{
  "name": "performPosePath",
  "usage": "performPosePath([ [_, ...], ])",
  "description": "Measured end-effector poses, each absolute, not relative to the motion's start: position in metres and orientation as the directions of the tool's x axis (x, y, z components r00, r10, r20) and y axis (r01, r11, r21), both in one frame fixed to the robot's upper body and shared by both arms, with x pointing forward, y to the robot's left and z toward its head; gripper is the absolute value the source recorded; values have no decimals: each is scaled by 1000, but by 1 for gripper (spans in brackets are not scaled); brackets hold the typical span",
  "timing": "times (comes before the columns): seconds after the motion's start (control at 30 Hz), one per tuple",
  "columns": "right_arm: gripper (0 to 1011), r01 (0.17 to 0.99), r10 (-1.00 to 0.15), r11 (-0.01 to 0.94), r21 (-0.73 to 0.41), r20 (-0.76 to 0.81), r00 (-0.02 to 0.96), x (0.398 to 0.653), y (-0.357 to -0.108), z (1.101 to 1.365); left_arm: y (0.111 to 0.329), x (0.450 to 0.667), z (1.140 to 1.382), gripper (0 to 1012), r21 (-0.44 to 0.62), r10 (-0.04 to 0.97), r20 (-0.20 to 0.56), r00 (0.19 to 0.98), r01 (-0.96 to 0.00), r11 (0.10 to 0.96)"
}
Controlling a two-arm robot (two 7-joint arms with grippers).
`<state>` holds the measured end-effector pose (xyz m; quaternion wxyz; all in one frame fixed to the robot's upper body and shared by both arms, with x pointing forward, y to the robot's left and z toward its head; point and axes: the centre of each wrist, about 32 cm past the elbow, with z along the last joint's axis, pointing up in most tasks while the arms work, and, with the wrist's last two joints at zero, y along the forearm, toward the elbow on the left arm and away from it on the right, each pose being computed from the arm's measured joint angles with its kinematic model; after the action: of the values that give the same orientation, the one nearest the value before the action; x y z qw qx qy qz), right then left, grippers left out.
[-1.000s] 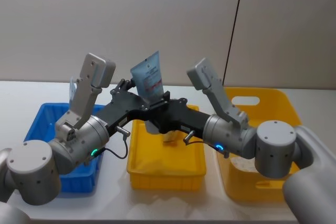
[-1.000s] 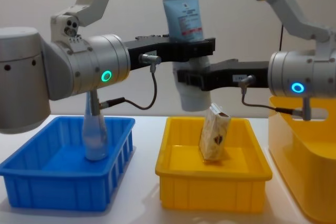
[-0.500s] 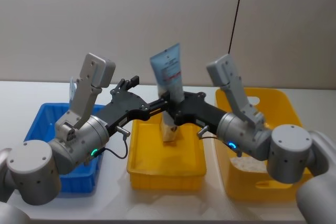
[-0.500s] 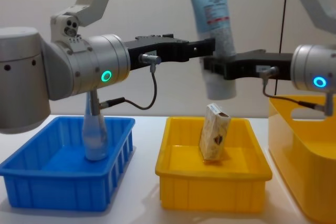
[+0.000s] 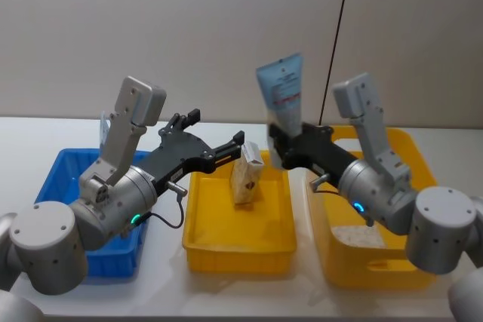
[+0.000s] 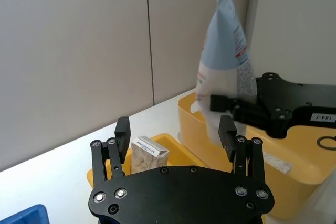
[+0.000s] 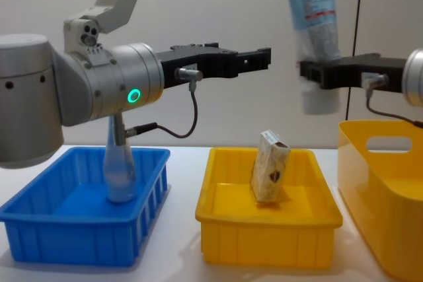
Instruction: Bimanual collaborative sorting of washing and personal care products
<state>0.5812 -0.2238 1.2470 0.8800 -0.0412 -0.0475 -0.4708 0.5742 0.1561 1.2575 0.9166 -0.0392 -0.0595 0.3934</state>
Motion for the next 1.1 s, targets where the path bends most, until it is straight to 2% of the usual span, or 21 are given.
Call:
performPosePath([
  [0.6, 175, 951, -945, 301, -71, 114, 308, 558, -236, 1247, 156, 574, 1257, 1001, -119, 726, 78, 683, -717, 687],
  [0.83, 173, 971, -967, 205, -120, 129, 220, 553, -241, 1242, 156, 574, 1257, 1001, -119, 726, 78, 683, -717, 687],
  [1.1, 173, 978, -976, 138, -156, 146, 160, 551, -246, 1236, 156, 574, 1257, 1001, -119, 726, 78, 683, -717, 687],
])
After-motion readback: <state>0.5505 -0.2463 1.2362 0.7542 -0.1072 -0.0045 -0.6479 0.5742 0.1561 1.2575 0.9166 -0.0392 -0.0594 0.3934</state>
